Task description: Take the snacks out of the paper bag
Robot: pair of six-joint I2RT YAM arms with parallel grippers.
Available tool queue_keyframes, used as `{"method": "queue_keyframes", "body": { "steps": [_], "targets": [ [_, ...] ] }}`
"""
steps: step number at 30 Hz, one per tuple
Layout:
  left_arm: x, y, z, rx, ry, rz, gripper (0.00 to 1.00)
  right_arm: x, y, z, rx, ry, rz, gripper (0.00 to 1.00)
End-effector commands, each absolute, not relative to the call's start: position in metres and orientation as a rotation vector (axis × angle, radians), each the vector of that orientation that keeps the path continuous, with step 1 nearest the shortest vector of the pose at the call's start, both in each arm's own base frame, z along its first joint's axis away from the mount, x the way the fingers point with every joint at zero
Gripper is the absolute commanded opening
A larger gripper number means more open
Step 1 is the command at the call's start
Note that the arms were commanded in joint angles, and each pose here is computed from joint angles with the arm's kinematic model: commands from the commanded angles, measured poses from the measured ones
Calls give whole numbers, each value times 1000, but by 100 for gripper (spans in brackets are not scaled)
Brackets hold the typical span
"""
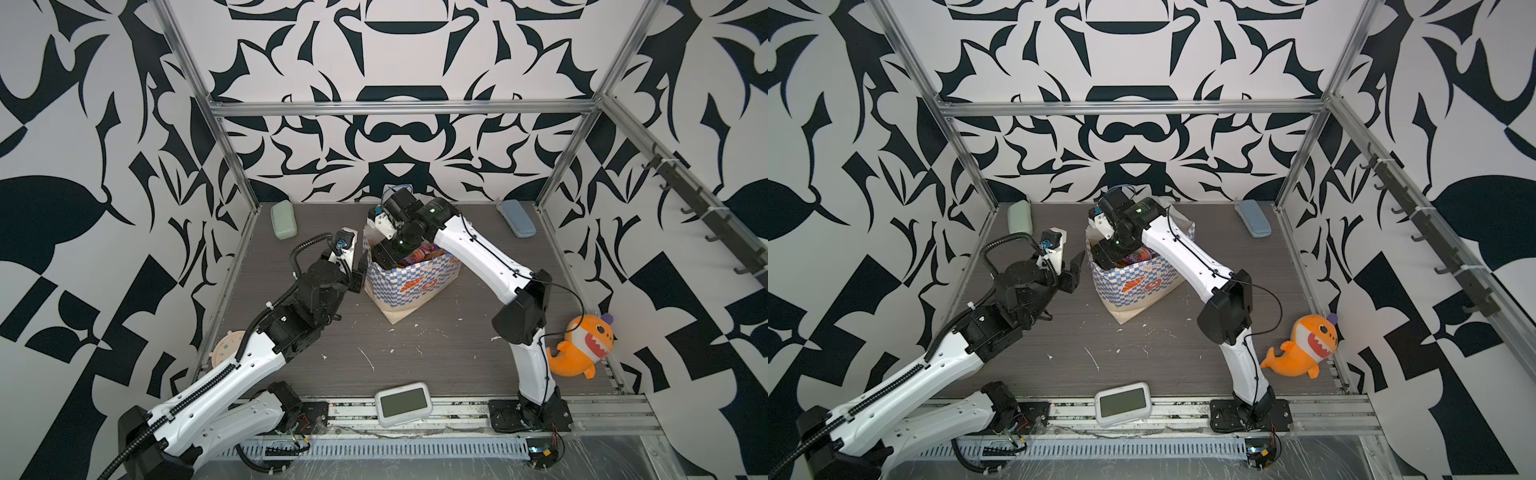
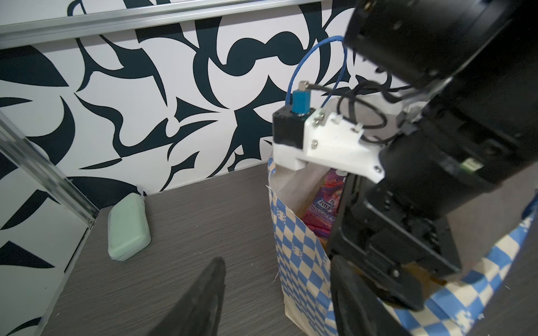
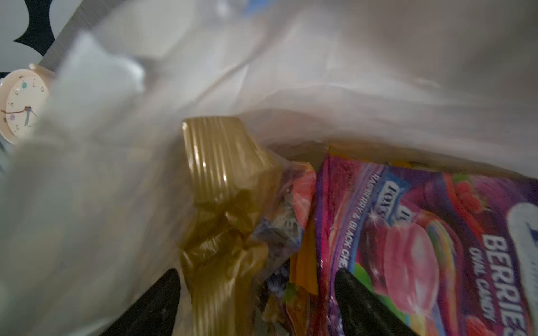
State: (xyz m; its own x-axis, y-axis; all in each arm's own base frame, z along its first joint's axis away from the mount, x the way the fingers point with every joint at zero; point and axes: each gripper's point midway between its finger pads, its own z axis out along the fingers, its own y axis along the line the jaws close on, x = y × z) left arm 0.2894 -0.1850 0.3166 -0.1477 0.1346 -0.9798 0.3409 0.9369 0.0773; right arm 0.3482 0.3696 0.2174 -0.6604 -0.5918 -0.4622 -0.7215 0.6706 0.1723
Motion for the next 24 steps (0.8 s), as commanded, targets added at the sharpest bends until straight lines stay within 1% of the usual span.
{"method": "queue_keyframes", "body": {
  "steps": [1, 4, 7, 8, 11, 14, 16, 17, 18, 20, 24],
  "targets": [
    [289, -184, 313, 359, 1731, -192, 60, 337, 382, 229, -1108, 2478, 536, 87],
    [288, -183, 312, 356, 1727, -192, 61, 345, 386, 206, -1108, 2507, 439, 90],
    [287, -182, 313, 354, 1724, -191, 60, 362, 380, 180, -1061, 2547, 285, 90],
    [287, -182, 314, 354, 1724, -191, 60, 369, 376, 172, -1042, 2554, 225, 87],
    [285, -180, 316, 355, 1725, -190, 60, 377, 371, 162, -1021, 2560, 157, 70],
    [283, -177, 316, 348, 1720, -186, 59, 380, 371, 152, -1015, 2579, 183, 43],
    [282, -174, 316, 340, 1719, -184, 59, 379, 370, 151, -1012, 2588, 202, 28],
    [281, -173, 315, 335, 1719, -184, 59, 379, 370, 152, -1006, 2581, 210, 15],
    [280, -171, 315, 330, 1719, -187, 59, 379, 370, 155, -996, 2573, 223, 6],
    [279, -170, 315, 323, 1717, -192, 59, 378, 370, 164, -989, 2549, 256, 1],
    [279, -170, 314, 328, 1718, -188, 58, 377, 369, 197, -940, 2474, 322, 0]
  ]
}}
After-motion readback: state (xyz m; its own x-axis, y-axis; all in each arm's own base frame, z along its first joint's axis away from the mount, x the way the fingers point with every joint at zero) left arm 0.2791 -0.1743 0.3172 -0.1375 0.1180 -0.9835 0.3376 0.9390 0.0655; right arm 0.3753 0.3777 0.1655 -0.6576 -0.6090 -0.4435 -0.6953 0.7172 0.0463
